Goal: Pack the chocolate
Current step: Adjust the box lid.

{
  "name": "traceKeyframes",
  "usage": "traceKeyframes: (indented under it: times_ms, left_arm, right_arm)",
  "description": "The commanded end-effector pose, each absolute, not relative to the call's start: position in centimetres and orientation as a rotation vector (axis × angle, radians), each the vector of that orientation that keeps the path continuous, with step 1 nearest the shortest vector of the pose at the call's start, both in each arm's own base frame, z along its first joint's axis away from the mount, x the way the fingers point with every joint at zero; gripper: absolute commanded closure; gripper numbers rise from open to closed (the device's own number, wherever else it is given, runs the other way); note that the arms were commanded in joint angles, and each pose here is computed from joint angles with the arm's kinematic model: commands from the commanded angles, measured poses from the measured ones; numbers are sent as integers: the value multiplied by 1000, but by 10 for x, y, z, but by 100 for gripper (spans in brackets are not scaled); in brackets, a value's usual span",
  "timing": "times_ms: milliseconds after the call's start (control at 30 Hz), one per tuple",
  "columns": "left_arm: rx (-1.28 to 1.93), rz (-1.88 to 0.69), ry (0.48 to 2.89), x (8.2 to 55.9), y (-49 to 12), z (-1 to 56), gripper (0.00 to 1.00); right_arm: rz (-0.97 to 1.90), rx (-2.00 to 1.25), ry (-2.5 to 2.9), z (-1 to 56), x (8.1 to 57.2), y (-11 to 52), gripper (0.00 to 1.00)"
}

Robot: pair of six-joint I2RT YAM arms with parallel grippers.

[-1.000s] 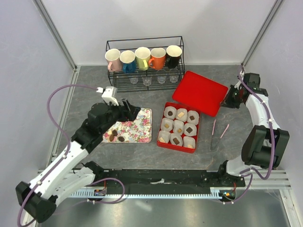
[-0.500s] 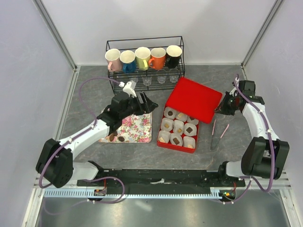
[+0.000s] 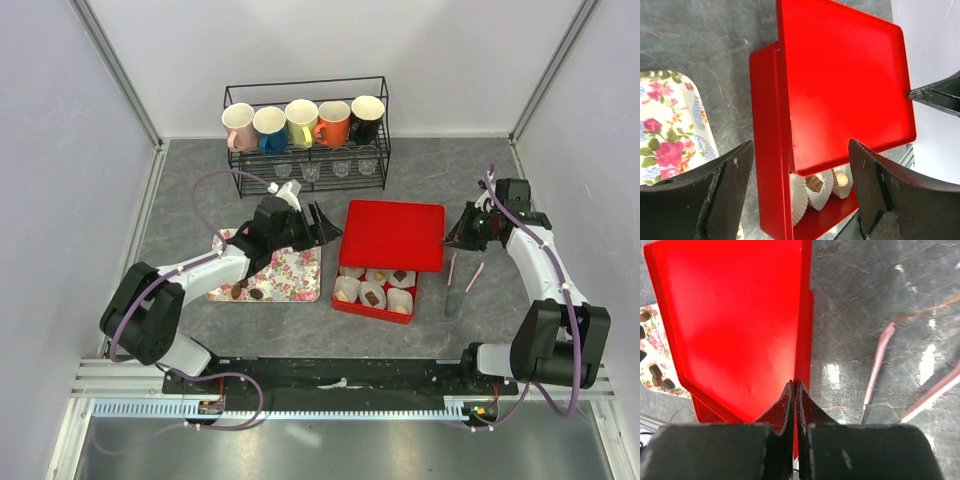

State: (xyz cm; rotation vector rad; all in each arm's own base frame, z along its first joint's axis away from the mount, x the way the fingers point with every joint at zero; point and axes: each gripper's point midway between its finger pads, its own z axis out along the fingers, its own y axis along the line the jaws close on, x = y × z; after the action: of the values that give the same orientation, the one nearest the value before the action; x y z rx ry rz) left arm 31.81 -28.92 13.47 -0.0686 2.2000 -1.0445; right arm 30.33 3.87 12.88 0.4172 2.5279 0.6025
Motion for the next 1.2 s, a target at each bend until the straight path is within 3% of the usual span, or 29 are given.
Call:
traceKeyframes:
  times_ms: [0, 433, 667, 867, 1167]
  left_arm:
    - [-80, -1135, 2201, 315, -305, 135, 17]
    - [-112, -1125, 2337, 307, -311, 86, 19]
    - [-123, -1223, 2333, 299, -319, 91, 26]
    - [-140, -1286, 2303, 295, -320, 104, 43]
    - [-157, -1347, 2182, 291, -312, 140, 57]
  right_arm:
    - [678, 351, 2469, 138, 306, 55, 100]
    - [734, 293, 2482, 126, 306, 74, 100]
    - [762, 250, 2491, 124, 308, 88, 100]
    - [750, 245, 2500, 120, 308, 89, 100]
    - [769, 214, 2490, 124, 308, 94, 100]
